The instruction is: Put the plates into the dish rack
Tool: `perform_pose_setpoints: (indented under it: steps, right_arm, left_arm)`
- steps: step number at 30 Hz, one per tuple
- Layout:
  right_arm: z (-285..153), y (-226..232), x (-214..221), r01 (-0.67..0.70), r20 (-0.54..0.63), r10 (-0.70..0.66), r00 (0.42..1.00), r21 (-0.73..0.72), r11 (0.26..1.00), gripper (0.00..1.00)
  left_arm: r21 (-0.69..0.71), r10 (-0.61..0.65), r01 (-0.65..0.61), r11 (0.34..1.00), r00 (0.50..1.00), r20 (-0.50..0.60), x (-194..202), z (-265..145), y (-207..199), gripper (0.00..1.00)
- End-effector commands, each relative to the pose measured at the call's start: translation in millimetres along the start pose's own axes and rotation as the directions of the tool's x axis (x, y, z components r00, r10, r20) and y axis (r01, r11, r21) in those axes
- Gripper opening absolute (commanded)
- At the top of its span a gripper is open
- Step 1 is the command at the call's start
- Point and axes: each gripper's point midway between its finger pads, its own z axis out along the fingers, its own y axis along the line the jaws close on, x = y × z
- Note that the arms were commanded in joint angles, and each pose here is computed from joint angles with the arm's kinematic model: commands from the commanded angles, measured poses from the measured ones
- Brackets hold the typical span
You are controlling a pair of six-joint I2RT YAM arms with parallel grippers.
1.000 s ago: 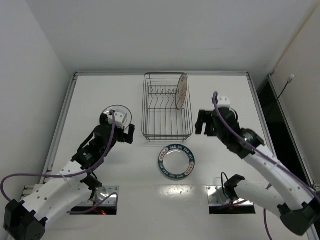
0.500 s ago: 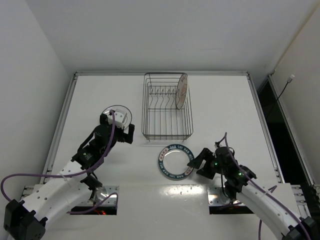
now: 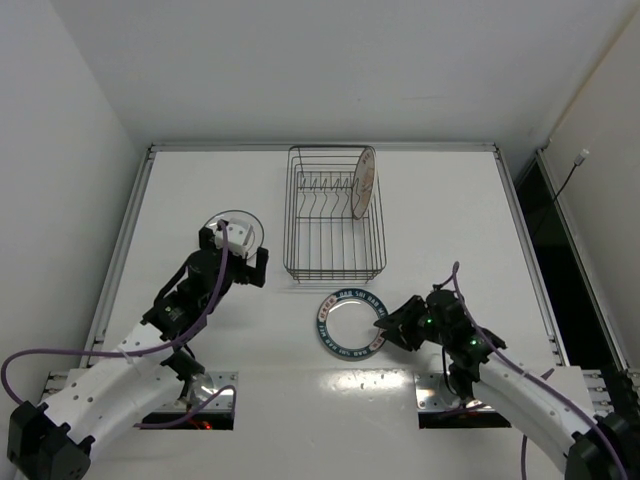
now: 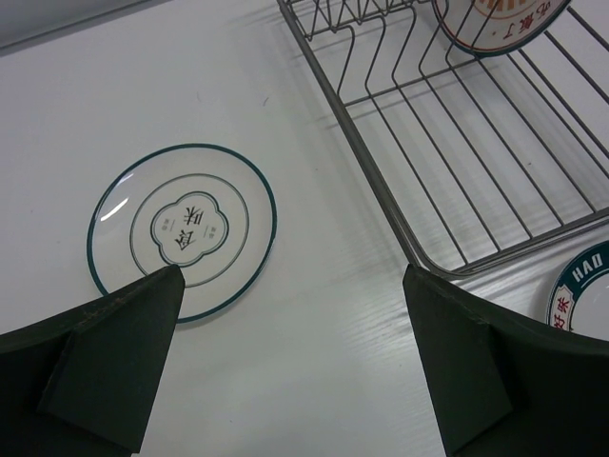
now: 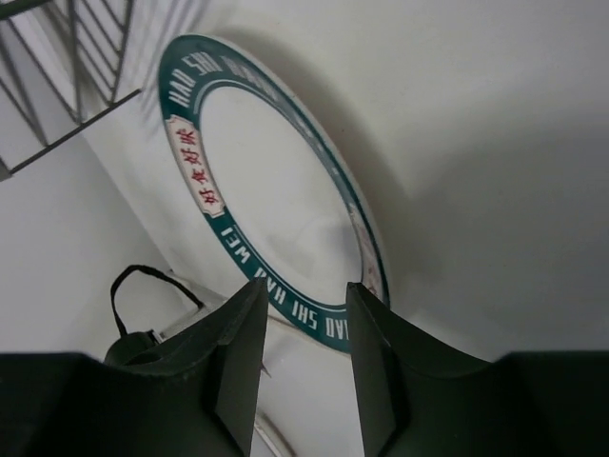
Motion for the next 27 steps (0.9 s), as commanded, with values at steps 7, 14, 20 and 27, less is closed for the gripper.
perform_pose_setpoints:
  steps: [7,14,20,27]
  right_arm:
    - [2.5,-63.8,5.1,0.06,0.005,-0.062,0.998,0.197,0.979,0.38]
    - [-6.2,-68.1,5.0,0.105,0.003,-0.108,0.994,0.212,0.972,0.4]
    - [-19.8,-36.1,-10.0,0.173,0.072,-0.187,0.98,0.17,0.97,0.42]
    - [-55.0,7.1,-45.2,0.276,0.214,-0.325,0.921,0.227,0.934,0.47]
  left_arm:
    - [0.005,-0.027,0.027,1.0,0.996,0.091,-26.7,-5.6,-0.5,1.0]
    - [-0.004,-0.027,0.027,1.0,0.996,0.091,-26.7,-5.6,1.1,1.0]
    - [-0.004,-0.025,0.025,1.0,0.996,0.082,-24.5,-4.1,0.7,1.0]
    - [-0.004,-0.025,0.025,1.0,0.996,0.082,-24.5,-4.1,0.7,1.0]
